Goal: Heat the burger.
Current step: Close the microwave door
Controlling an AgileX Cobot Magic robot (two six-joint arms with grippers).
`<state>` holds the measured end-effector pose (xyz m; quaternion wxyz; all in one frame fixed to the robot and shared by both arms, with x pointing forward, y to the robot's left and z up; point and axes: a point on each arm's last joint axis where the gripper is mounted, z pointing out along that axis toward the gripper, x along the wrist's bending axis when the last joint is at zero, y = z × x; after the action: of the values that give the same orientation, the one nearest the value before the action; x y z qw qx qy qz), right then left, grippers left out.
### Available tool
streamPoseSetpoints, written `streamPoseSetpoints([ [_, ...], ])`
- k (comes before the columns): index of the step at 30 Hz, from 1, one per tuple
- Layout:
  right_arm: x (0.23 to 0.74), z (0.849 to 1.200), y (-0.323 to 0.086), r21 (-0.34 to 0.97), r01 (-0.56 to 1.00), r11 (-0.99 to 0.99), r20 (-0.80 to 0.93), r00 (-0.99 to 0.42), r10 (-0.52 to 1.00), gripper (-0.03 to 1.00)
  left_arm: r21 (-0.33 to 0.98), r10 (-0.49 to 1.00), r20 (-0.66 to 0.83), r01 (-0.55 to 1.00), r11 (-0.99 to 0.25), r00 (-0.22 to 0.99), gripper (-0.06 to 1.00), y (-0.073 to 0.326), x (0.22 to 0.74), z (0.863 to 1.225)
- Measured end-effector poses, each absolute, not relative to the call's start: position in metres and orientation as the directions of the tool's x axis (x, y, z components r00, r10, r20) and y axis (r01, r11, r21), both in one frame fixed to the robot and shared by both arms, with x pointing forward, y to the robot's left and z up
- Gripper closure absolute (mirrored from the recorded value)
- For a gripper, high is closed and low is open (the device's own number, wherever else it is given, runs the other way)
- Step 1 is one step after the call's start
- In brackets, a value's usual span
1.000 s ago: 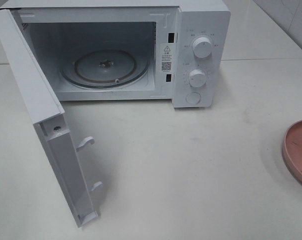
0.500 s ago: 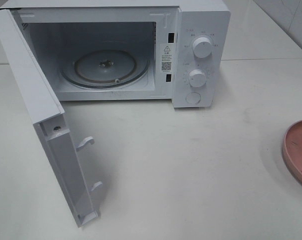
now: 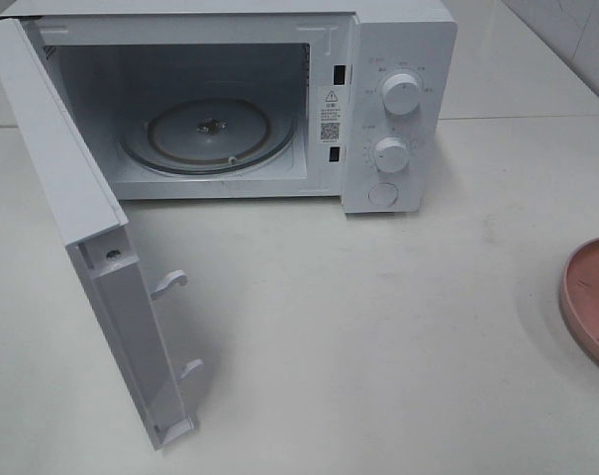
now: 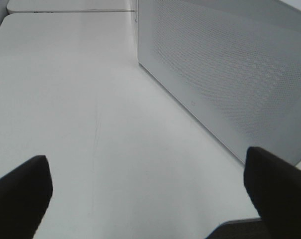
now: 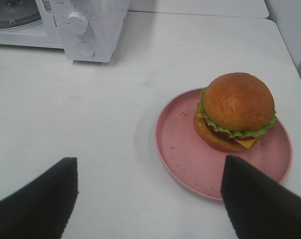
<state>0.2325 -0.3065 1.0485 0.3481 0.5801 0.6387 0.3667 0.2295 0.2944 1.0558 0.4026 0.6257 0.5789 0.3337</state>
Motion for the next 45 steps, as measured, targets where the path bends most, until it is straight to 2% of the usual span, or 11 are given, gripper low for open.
streamPoseSetpoints([
  [17,0.233,1.049,-0.306,0.872,0.486,0.058,-0.019,-0.085,0.996,0.20,0.892,0.994,-0.047,0.451,-0.001,0.094,-0.05,0.296,0.230,1.056],
  [22,0.233,1.049,-0.306,0.872,0.486,0.058,-0.019,-0.085,0.996,0.20,0.904,0.995,-0.047,0.427,0.003,0.093,0.01,0.295,0.235,1.064],
  [32,0.233,1.049,-0.306,0.872,0.486,0.058,-0.019,-0.085,0.996,0.20,0.856,0.994,-0.072,0.517,0.019,0.083,0.44,0.293,0.283,1.072],
  [33,0.233,1.049,-0.306,0.872,0.486,0.058,-0.019,-0.085,0.996,0.20,0.856,0.994,-0.072,0.517,0.019,0.083,0.44,0.293,0.283,1.072],
  [34,0.233,1.049,-0.306,0.872,0.486,0.058,-0.019,-0.085,0.996,0.20,0.840,0.993,-0.080,0.542,0.024,0.081,0.54,0.292,0.293,1.071],
  [35,0.233,1.049,-0.306,0.872,0.486,0.058,-0.019,-0.085,0.996,0.20,0.840,0.993,-0.080,0.542,0.024,0.081,0.54,0.292,0.293,1.071],
  [37,0.233,1.049,-0.306,0.872,0.486,0.058,-0.019,-0.085,0.996,0.20,0.815,0.994,-0.085,0.579,0.026,0.074,0.71,0.292,0.308,1.069],
  [38,0.233,1.049,-0.306,0.872,0.486,0.058,-0.019,-0.085,0.996,0.20,0.815,0.994,-0.085,0.579,0.026,0.074,0.71,0.292,0.308,1.069],
  [39,0.233,1.049,-0.306,0.872,0.486,0.058,-0.019,-0.085,0.996,0.20,0.798,0.994,-0.083,0.603,0.025,0.069,0.84,0.292,0.319,1.066],
  [40,0.233,1.049,-0.306,0.872,0.486,0.058,-0.019,-0.085,0.996,0.20,0.792,0.994,-0.082,0.610,0.025,0.067,0.89,0.291,0.325,1.065],
  [45,0.233,1.049,-0.306,0.872,0.486,0.058,-0.019,-0.085,0.996,0.20,0.803,0.996,-0.047,0.596,-0.010,0.080,0.94,0.291,0.351,1.055],
])
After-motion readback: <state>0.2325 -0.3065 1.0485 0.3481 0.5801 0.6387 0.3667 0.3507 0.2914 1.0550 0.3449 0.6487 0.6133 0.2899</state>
